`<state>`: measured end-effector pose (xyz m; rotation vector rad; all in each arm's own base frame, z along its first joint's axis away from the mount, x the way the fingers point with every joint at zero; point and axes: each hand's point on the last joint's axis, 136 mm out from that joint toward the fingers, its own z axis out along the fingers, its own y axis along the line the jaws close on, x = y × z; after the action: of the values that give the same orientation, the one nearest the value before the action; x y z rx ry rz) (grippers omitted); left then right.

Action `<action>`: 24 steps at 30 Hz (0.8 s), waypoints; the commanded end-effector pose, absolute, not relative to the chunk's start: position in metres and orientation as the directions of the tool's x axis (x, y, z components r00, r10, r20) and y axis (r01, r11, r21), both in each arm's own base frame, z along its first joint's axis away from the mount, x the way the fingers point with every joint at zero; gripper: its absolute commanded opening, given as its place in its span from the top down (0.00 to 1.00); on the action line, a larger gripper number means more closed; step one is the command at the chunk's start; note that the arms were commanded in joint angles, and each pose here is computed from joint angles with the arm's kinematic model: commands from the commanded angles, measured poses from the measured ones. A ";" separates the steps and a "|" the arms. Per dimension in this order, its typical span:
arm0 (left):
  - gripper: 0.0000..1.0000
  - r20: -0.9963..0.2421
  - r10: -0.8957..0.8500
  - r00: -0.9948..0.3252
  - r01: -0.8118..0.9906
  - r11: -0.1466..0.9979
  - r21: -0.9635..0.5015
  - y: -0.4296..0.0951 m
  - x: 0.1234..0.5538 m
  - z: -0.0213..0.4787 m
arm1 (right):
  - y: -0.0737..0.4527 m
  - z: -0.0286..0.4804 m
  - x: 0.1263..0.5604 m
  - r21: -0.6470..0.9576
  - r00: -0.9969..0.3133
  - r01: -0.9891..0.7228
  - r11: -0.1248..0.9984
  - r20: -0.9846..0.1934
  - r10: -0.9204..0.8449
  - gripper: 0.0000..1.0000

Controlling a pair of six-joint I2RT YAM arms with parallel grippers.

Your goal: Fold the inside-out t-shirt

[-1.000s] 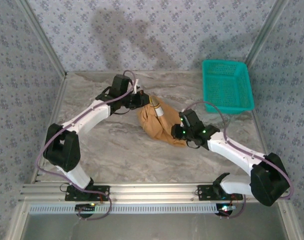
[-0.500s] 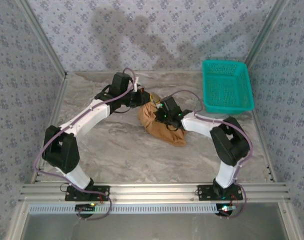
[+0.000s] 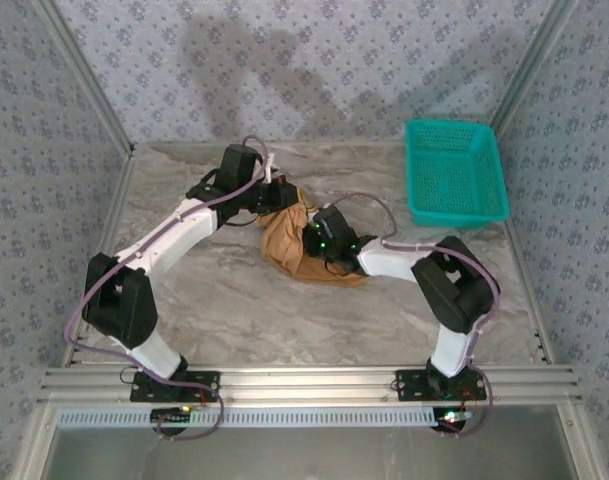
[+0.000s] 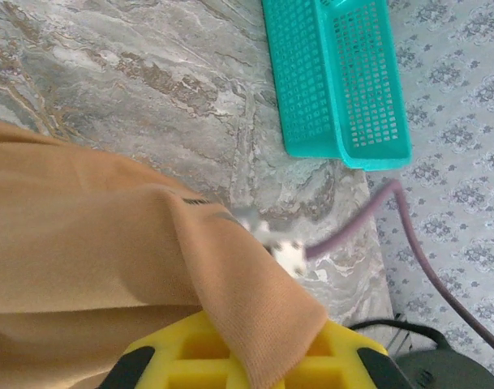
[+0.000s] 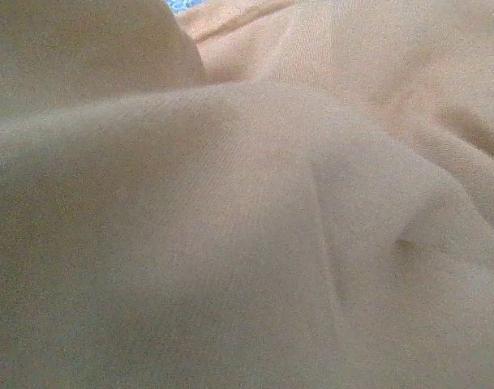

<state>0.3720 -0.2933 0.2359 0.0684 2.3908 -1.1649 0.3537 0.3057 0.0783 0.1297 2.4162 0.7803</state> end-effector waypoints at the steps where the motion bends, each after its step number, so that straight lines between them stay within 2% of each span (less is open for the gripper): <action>1: 1.00 -0.468 -0.175 -0.866 0.266 0.632 -0.728 -0.289 0.381 0.249 | 0.289 0.109 0.346 0.536 -0.774 -0.117 0.836 -0.577 0.262 0.51; 4: 1.00 -0.459 -0.179 -0.870 0.253 0.638 -0.728 -0.288 0.384 0.243 | 0.275 0.122 0.336 0.509 -0.753 -0.135 0.850 -0.610 0.246 0.57; 12: 1.00 -0.439 -0.184 -0.879 0.233 0.637 -0.735 -0.291 0.389 0.234 | 0.288 0.146 0.322 0.524 -0.733 -0.221 0.822 -0.645 0.214 0.57; 18: 1.00 -0.439 -0.184 -0.880 0.234 0.636 -0.736 -0.291 0.388 0.235 | 0.303 0.143 0.330 0.520 -0.741 -0.229 0.823 -0.641 0.199 0.58; 20: 1.00 -0.439 -0.184 -0.880 0.233 0.637 -0.735 -0.291 0.388 0.235 | 0.308 0.139 0.337 0.519 -0.748 -0.224 0.825 -0.634 0.197 0.64; 24: 1.00 -0.438 -0.180 -0.881 0.232 0.642 -0.731 -0.289 0.387 0.235 | 0.312 0.132 0.347 0.515 -0.757 -0.206 0.832 -0.623 0.197 0.89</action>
<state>0.3812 -0.2881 0.2204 0.0290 2.4236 -1.1474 0.3399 0.3103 0.1293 -0.0165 2.3056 0.7627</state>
